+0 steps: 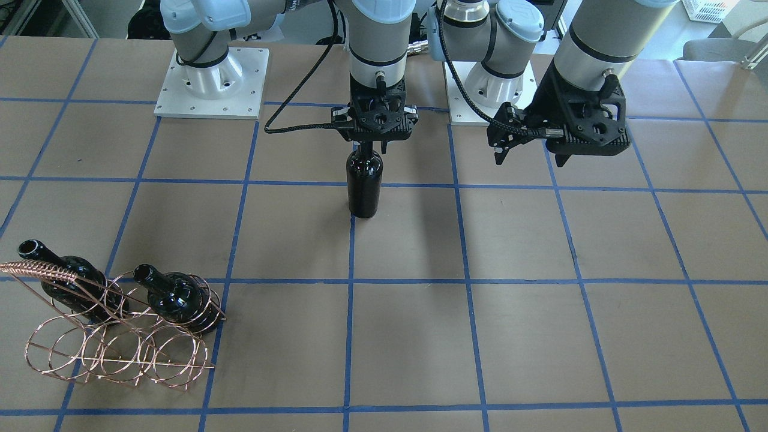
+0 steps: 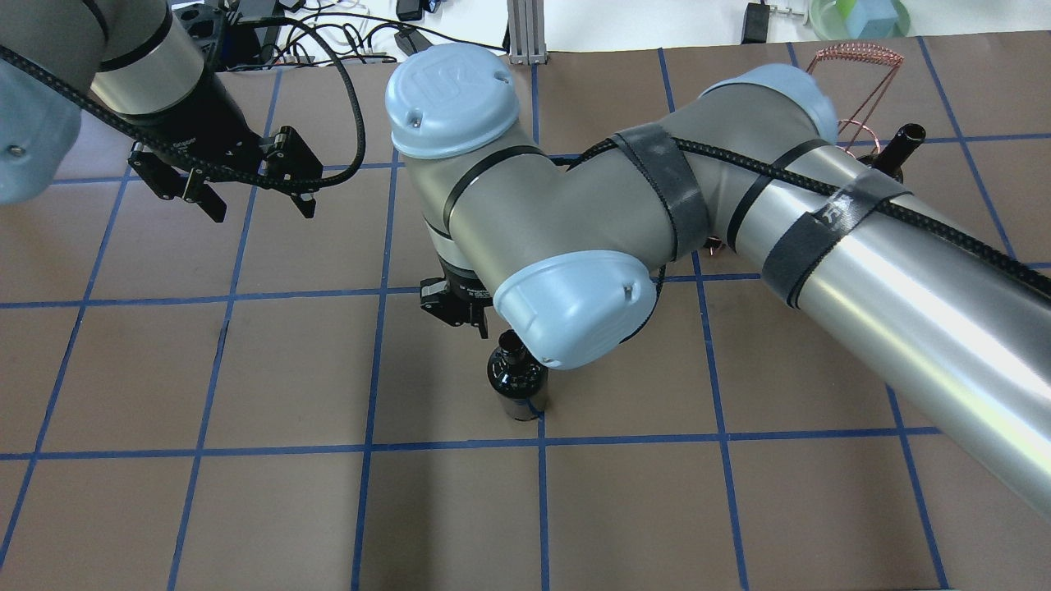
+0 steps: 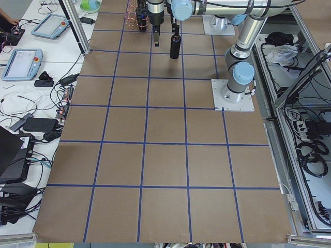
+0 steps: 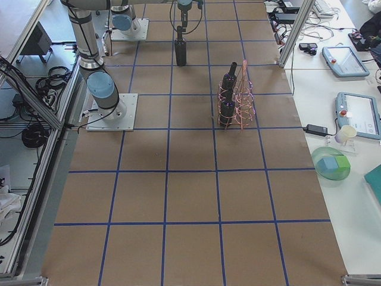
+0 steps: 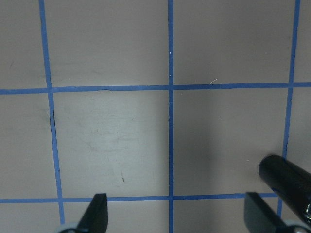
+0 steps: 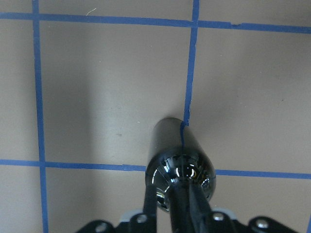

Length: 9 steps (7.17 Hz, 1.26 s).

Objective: Place wine into wine basket
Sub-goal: 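Lower the right gripper and grasp the upright bottle by its neck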

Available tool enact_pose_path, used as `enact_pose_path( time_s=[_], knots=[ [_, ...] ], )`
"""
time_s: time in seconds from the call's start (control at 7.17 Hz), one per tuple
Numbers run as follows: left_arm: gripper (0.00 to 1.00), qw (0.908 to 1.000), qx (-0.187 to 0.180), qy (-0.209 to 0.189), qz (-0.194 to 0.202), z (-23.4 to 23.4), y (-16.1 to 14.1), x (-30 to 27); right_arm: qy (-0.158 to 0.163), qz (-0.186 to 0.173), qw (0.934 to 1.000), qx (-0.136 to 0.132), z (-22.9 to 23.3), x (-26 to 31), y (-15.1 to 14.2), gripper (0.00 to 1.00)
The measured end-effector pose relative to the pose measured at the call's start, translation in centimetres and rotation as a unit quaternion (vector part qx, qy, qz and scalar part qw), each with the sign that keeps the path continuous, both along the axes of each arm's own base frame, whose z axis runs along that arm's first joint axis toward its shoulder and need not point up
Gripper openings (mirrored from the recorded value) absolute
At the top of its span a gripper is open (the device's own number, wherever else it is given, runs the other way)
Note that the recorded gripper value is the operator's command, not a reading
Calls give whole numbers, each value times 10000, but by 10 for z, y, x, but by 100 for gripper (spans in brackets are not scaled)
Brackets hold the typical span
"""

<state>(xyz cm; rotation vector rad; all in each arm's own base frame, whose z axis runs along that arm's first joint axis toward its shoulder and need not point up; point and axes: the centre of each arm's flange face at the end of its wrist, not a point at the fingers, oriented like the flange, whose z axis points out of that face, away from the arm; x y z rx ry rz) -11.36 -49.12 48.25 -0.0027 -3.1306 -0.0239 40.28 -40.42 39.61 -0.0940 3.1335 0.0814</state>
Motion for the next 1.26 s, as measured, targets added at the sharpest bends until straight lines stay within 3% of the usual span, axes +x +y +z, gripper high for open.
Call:
enact_pose_path(
  time_s=[0.42,0.56,0.7,0.84,0.98,1.12,1.26],
  knots=[
    [100,10000,-2,6,20,0,0,-1,161,-34,9996,250,-7,-3,7,96],
    [100,10000,-4,7,20,0,0,-1,214,-43,9992,335,-9,-4,9,85],
    [100,10000,-5,7,19,0,0,-1,237,-48,9990,386,-11,-4,11,42],
    [100,10000,-3,7,16,-1,0,-1,238,-49,9989,402,-11,-4,11,21],
    [100,10000,0,7,14,-1,0,-1,227,-48,9990,392,-11,-3,10,15],
    [100,10000,2,7,13,-1,0,-1,209,-38,9991,365,-10,-3,9,0],
    [100,10000,3,7,13,-1,0,-1,196,-16,9992,343,-9,-2,8,0]
  ],
)
